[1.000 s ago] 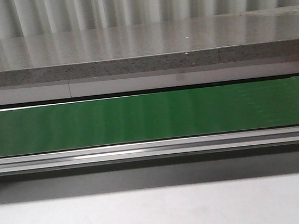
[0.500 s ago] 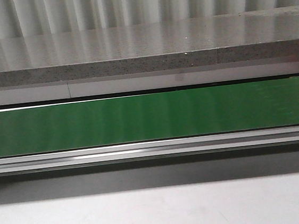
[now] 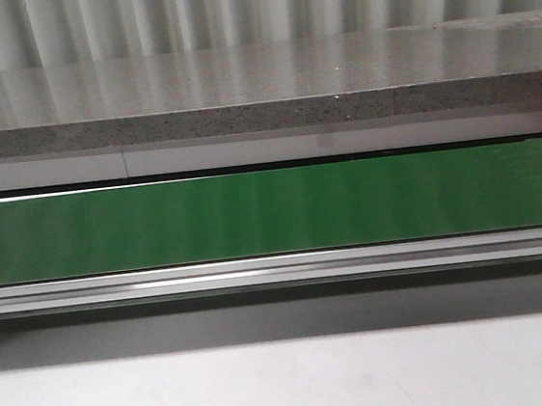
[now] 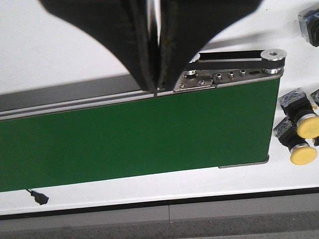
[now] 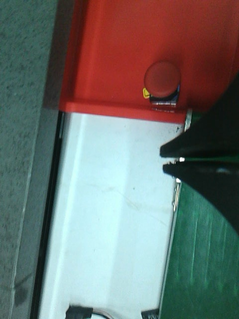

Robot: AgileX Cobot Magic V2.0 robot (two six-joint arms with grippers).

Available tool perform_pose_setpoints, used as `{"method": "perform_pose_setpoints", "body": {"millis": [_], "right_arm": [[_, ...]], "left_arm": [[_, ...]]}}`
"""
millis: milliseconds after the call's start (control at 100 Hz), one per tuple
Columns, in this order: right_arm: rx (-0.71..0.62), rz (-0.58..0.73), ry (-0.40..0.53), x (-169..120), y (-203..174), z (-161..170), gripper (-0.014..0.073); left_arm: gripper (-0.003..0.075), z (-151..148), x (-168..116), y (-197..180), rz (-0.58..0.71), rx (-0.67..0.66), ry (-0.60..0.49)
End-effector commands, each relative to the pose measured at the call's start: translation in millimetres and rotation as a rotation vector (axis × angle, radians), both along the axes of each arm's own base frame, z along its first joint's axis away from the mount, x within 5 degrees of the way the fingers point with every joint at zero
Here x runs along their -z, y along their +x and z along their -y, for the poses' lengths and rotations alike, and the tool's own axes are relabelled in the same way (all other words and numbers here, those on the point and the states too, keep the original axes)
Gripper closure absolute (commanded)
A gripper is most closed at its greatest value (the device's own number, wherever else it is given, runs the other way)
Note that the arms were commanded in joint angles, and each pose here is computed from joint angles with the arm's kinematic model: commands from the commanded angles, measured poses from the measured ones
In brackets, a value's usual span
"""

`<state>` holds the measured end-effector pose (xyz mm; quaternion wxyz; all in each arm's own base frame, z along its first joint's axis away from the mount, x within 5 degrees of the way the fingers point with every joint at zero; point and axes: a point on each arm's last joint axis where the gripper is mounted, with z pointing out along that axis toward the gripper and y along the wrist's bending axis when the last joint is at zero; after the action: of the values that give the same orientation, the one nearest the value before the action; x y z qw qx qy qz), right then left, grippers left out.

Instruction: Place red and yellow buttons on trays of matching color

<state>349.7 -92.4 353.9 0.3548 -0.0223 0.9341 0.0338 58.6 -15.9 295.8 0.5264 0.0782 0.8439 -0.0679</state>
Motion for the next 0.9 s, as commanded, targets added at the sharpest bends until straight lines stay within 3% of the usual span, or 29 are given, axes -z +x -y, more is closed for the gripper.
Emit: {"method": "perform_pose_setpoints", "body": {"millis": [0,360,890], "right_arm": [[-0.017,0.145,-0.014,-39,-20,-19,0.0659],[-0.083,0.291,-0.007,-55,-75,-72,0.0658],[-0.051,0.453,-0.021,-13,-180,-93,0.0658]], "left_arm": [[0.074,1,-13,2,0.081,0.002,-0.026],[0.074,1,-13,2,0.081,0.002,-0.026],[0.074,1,-13,2,0.081,0.002,-0.026]]}}
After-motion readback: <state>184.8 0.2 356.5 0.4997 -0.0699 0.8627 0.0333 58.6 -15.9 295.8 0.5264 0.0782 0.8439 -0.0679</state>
